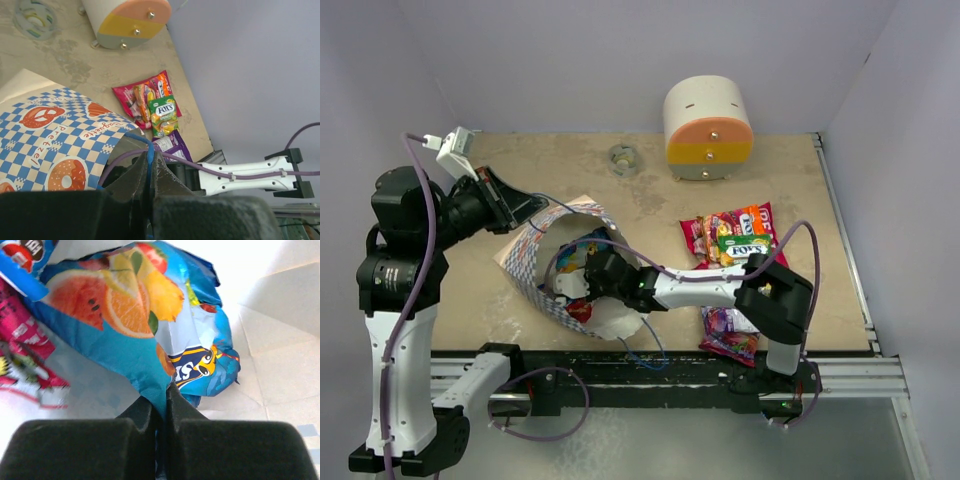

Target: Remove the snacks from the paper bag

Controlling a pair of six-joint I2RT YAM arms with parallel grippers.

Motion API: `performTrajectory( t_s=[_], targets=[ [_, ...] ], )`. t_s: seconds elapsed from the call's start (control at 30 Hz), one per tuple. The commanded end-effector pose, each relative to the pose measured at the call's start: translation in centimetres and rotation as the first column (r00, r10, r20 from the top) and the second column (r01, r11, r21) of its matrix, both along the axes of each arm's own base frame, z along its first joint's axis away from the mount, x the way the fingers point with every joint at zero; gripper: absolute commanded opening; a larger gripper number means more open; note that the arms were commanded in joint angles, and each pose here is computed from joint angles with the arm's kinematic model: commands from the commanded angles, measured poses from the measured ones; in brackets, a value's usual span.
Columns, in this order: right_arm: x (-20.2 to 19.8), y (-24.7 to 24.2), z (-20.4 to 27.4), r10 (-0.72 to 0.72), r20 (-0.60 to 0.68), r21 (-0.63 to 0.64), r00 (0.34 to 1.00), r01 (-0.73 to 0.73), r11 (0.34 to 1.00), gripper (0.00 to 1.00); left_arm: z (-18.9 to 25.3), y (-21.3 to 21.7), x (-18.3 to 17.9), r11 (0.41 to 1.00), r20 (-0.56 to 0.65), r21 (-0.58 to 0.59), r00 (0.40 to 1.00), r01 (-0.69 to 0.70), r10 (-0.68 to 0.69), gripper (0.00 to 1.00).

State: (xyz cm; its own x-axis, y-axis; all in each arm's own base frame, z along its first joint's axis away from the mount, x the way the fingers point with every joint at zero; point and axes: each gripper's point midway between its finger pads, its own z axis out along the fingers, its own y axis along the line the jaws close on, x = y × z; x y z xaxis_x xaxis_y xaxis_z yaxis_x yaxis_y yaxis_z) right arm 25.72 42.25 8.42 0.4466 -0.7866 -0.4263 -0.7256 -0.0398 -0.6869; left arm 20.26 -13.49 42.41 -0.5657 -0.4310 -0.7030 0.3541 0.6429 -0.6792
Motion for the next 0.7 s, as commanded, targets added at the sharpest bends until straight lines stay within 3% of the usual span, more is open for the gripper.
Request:
performTrajectory(
  t_s=[0.0,0.3,0.67],
  targets=[
    [0.6,1.8,8.6,-0.049,-0.013,0.207,0.999,0.051,0.977,0.00,1.7,1.6,0.5,0.993,0.096,0.081,0.992,-0.087,0.079,0.00],
    [-1.7,2.1,13.9,0.005,-0.124,0.334,0.992,0.037,0.942,0.00,2.0,2.9,0.8,0.978,0.125,0.124,0.980,-0.168,0.152,0.00],
    [-3.1,0.3,23.3,0.038,-0.097,0.463,0.995,0.011,0.886,0.00,1.0,3.5,1.6,0.969,0.104,0.137,0.976,-0.204,0.191,0.00]
  ],
)
